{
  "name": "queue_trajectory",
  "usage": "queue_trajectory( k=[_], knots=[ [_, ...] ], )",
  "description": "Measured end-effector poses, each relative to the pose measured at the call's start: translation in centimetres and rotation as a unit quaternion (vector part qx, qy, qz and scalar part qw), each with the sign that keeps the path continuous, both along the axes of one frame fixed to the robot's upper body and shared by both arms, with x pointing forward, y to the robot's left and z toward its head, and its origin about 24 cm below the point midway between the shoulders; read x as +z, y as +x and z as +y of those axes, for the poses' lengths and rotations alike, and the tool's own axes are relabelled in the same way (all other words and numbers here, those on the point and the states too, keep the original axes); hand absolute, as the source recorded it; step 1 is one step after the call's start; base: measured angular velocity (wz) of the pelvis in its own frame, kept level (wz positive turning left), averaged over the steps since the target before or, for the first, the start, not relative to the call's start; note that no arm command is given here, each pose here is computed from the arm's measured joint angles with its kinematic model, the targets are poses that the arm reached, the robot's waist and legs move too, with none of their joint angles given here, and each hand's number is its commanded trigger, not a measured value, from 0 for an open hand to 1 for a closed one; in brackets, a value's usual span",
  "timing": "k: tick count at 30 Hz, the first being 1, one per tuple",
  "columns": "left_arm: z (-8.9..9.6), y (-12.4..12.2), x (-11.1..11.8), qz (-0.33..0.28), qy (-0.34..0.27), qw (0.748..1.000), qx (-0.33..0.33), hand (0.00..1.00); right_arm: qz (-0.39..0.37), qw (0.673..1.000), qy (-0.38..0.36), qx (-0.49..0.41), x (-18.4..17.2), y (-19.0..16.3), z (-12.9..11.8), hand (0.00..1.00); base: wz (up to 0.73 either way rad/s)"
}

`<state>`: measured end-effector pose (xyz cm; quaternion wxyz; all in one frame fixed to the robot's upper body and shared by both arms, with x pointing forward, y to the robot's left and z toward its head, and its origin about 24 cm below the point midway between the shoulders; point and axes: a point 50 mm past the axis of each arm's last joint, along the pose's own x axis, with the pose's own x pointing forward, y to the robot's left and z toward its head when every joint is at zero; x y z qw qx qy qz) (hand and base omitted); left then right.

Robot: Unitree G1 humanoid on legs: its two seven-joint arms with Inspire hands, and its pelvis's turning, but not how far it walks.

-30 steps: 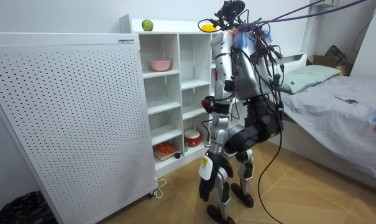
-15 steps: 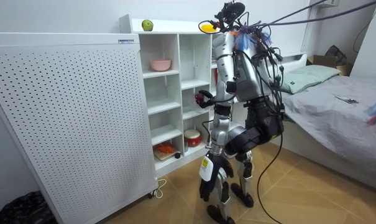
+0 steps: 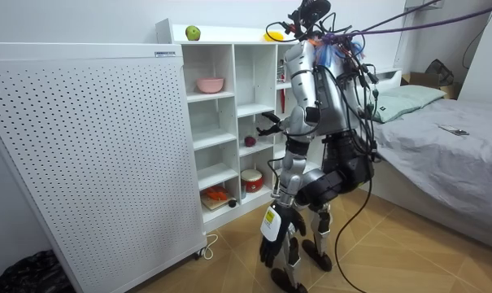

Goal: Arrange fruit in the closet

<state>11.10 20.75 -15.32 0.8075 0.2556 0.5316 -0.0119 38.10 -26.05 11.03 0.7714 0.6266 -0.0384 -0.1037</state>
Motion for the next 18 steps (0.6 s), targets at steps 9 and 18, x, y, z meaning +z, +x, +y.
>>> queue_trajectory(
  k=[9,18],
  knots=[
    [-0.1,-0.1,0.0,-0.002,-0.001,1.000,-0.001,0.00,-0.003,1.000,0.007,-0.005,0.1,0.0,-0.2,0.00,0.00],
    [0.0,-1.2,-0.3,0.021,-0.009,1.000,-0.001,0.00,0.028,0.999,-0.011,-0.011,-2.8,-1.1,-0.9,0.00,0.00]
  ],
)
